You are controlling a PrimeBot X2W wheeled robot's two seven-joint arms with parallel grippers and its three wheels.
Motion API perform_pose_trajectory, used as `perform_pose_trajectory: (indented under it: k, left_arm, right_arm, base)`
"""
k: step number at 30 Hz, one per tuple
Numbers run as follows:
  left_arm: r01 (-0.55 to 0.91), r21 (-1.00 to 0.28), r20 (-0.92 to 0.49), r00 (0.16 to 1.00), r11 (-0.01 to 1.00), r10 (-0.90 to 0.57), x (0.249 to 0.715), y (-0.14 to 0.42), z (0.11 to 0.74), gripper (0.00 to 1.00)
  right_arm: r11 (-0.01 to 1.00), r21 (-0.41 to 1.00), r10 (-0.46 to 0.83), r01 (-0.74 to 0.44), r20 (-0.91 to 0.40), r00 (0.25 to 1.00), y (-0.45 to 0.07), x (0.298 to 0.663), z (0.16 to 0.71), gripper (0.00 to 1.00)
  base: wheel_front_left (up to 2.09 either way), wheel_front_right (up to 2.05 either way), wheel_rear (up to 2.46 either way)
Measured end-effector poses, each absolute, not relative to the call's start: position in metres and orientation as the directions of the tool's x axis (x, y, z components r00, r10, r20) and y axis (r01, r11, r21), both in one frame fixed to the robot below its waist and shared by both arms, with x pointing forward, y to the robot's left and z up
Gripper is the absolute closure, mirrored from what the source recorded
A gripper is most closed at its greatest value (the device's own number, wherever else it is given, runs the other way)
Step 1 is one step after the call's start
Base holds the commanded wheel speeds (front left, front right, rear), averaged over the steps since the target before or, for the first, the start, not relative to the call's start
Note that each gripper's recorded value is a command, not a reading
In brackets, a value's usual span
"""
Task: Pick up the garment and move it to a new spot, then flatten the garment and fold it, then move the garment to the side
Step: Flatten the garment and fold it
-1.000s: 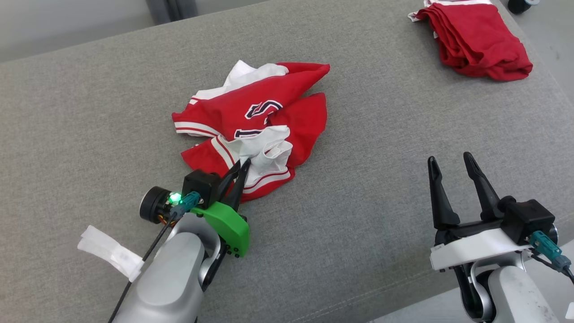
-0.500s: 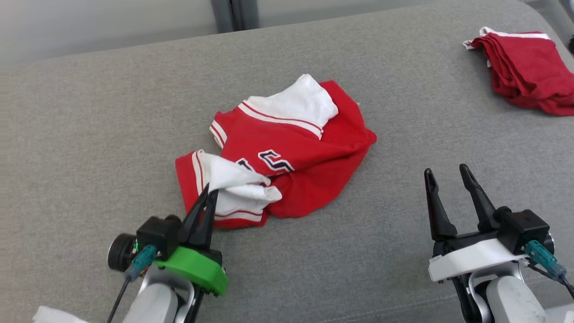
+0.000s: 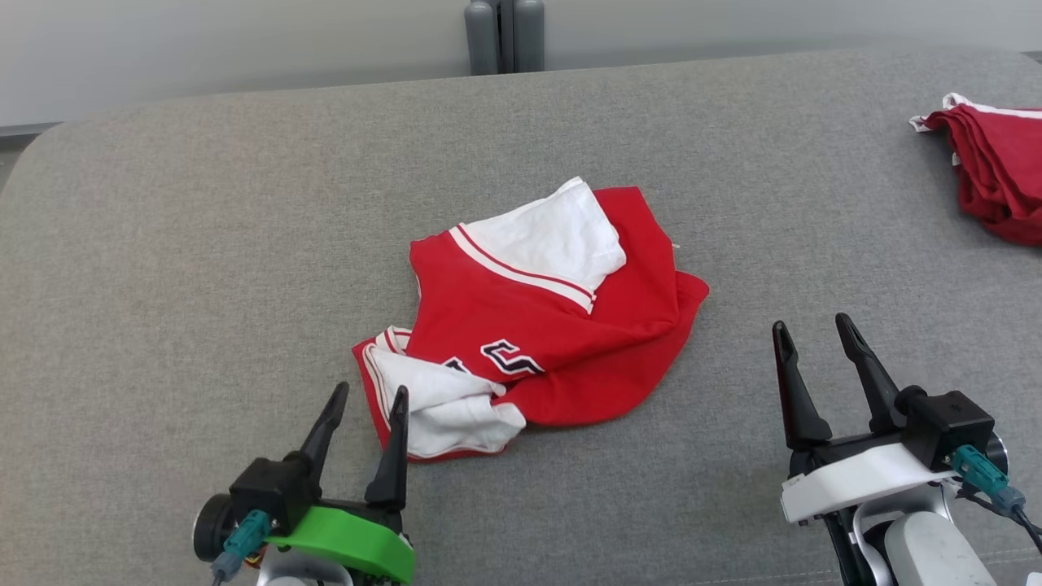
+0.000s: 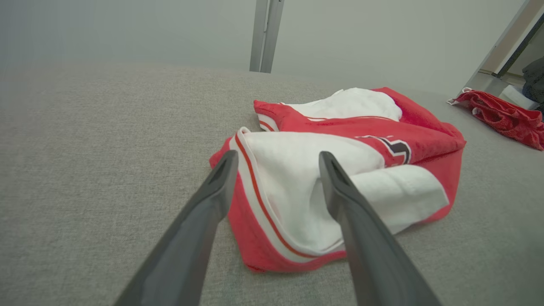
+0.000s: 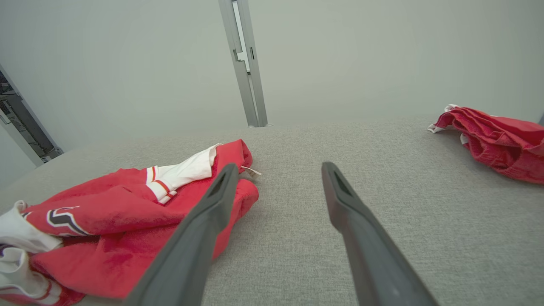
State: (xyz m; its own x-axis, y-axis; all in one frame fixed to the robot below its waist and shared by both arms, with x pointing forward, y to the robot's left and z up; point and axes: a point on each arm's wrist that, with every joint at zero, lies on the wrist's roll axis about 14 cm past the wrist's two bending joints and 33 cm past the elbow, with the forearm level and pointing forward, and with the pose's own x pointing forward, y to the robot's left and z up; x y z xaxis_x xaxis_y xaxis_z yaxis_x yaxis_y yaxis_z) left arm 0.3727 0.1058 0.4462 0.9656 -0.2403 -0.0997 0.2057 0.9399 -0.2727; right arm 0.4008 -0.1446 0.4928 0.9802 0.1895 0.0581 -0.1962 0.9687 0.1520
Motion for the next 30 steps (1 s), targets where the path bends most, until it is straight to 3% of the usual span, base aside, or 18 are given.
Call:
perform_pose_trajectory:
  k: [7, 16, 30]
  left_arm:
    - [0.119, -0.215, 0.036, 0.993, 0.969, -0.114, 0.384, 0.146, 0.490, 0.00]
    - [0.024, -0.161, 0.068, 0.998, 0.987, -0.013, 0.382, 0.183, 0.500, 0.00]
    - [0.244, -0.110, 0.072, 0.969, 0.963, -0.238, 0.417, 0.118, 0.507, 0.00]
  right_arm:
    - [0.964, 0.153, 0.209, -0.219, 0.075, 0.975, -0.137, 0.400, 0.499, 0.00]
    - [0.964, 0.154, 0.205, -0.216, 0.084, 0.975, -0.138, 0.397, 0.503, 0.00]
    - [0.969, 0.151, 0.184, -0.194, 0.078, 0.980, -0.146, 0.389, 0.502, 0.00]
  base:
    - [0.00, 0.00, 0.00]
    - [0.00, 0.00, 0.00]
    - [0.00, 0.00, 0.00]
